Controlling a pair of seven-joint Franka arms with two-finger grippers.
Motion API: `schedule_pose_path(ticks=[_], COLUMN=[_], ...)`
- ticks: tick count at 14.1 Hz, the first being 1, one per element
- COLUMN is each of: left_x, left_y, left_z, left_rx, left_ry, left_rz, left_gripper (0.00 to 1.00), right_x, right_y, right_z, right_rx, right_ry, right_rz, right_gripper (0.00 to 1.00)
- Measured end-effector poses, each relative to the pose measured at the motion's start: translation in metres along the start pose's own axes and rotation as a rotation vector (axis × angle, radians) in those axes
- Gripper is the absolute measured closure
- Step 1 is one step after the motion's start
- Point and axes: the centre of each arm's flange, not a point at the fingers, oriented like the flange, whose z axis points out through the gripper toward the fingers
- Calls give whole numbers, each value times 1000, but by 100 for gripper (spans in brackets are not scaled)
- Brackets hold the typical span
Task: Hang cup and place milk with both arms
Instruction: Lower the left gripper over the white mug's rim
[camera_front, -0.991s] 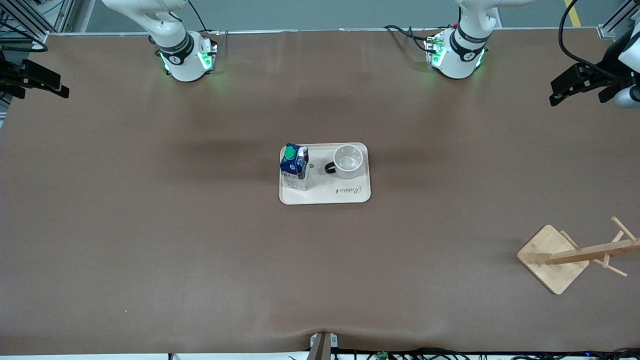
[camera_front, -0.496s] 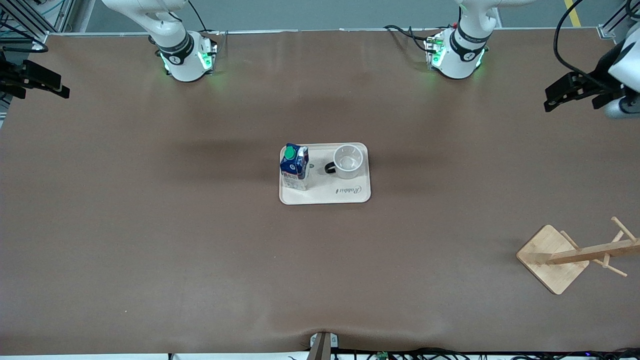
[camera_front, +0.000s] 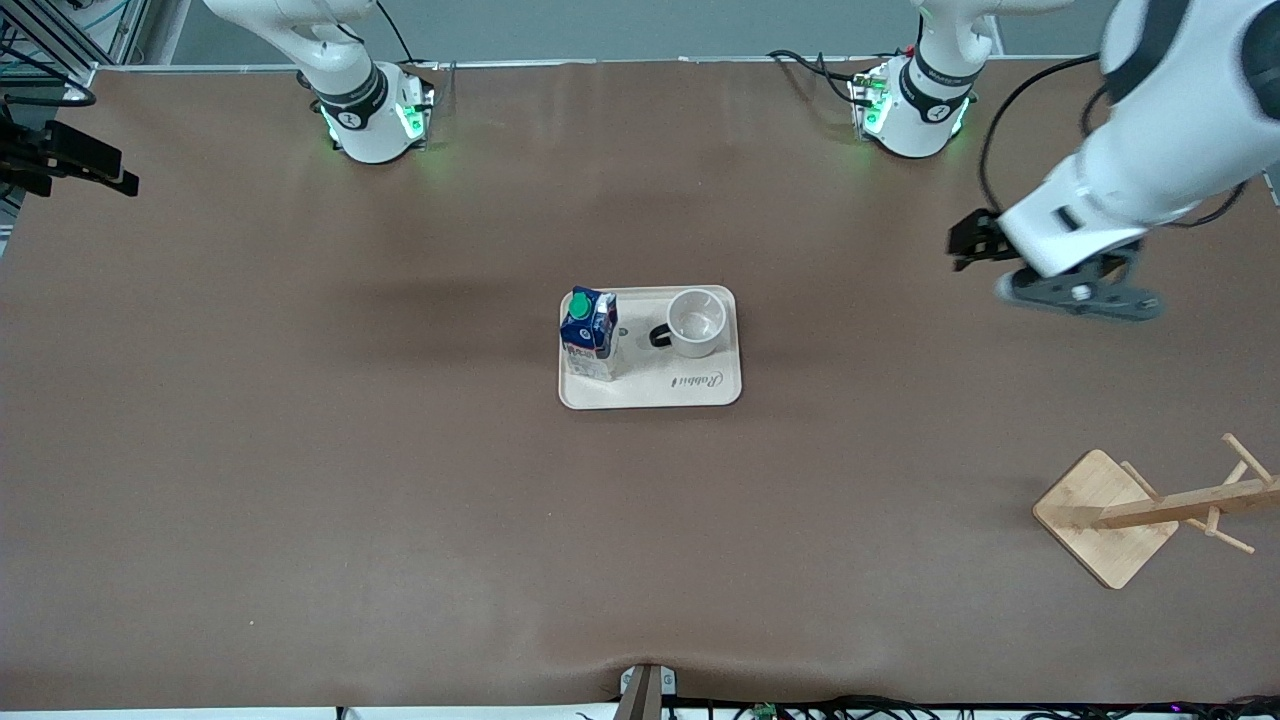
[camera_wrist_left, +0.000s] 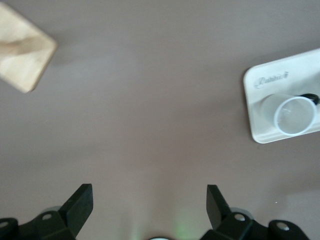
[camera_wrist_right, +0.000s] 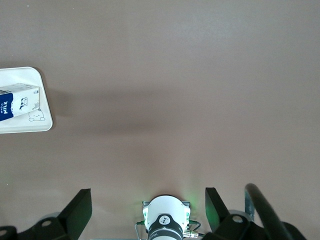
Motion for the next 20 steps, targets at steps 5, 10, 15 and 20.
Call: schedule_pose_path(ticks=[5, 10, 15, 20], left_x=[39, 78, 83, 81], left_y=[74, 103, 182, 234], left_z=[67, 142, 198, 257], left_rx=[-46, -72, -34, -76], left_ry=[-10, 7, 16, -3], left_rz=[187, 469, 639, 706], left_gripper=[0, 0, 0, 1], right_x=[0, 0, 0, 0], right_y=[1, 1, 1, 1], right_z=[1, 1, 1, 1], right_rx=[0, 0, 1, 1], right_ry=[-1, -2, -3, -3], right_rz=[1, 2, 2, 2], right_gripper=[0, 0, 0, 0])
